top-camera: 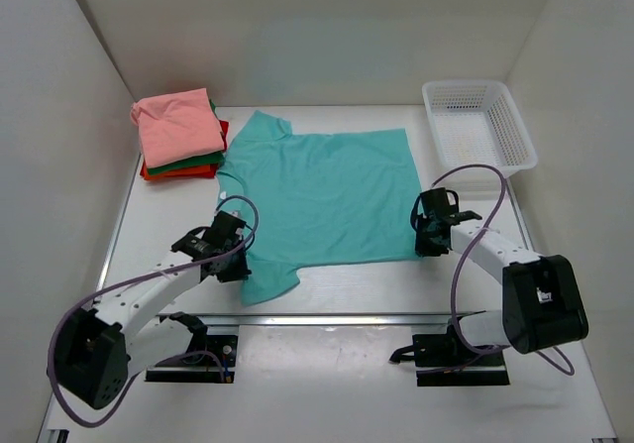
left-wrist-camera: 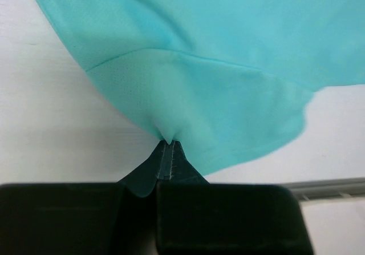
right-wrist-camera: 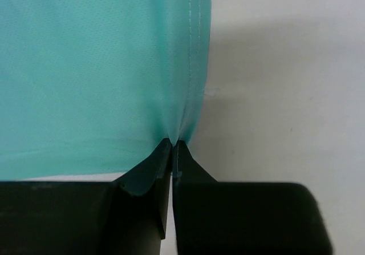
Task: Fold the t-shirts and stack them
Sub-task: Grap the side of the flattened tshirt closest away from the robot with both arms
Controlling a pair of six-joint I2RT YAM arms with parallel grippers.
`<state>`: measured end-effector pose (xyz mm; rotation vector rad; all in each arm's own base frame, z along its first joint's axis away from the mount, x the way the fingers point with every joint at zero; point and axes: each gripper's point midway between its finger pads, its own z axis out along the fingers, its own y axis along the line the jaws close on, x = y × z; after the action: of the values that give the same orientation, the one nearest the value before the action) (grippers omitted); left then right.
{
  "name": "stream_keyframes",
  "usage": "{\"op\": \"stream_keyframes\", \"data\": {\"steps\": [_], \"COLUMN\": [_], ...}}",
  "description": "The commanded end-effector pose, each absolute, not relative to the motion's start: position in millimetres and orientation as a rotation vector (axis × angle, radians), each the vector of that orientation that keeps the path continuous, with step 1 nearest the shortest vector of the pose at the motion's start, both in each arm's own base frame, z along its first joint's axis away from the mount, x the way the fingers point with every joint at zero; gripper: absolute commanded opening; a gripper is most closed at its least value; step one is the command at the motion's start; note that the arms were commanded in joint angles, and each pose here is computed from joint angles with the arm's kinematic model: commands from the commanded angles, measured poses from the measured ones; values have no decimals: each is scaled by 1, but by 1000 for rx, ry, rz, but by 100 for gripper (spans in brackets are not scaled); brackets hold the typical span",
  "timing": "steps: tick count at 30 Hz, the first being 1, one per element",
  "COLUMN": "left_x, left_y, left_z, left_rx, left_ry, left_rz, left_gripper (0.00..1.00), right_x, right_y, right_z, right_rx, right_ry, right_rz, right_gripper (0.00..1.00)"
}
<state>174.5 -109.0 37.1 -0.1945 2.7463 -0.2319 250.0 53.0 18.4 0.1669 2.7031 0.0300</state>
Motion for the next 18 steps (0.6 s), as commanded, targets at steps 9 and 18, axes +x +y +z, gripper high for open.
{"op": "stream_keyframes", "data": {"steps": [9, 18], "left_x": [202, 272], "left_y": [-101, -87], "left_z": [133, 153], "left_rx": [-174, -212], "left_ry": [2523, 2421], "left_rz": [-381, -325], "left_gripper": [0, 0], "right_x": [228, 262], "right_y": [60, 55], "right_z": [69, 76], "right_rx": [77, 35], "right_ry": [2701, 2711], "right_rz": [74, 44], "right_gripper": [0, 0]}}
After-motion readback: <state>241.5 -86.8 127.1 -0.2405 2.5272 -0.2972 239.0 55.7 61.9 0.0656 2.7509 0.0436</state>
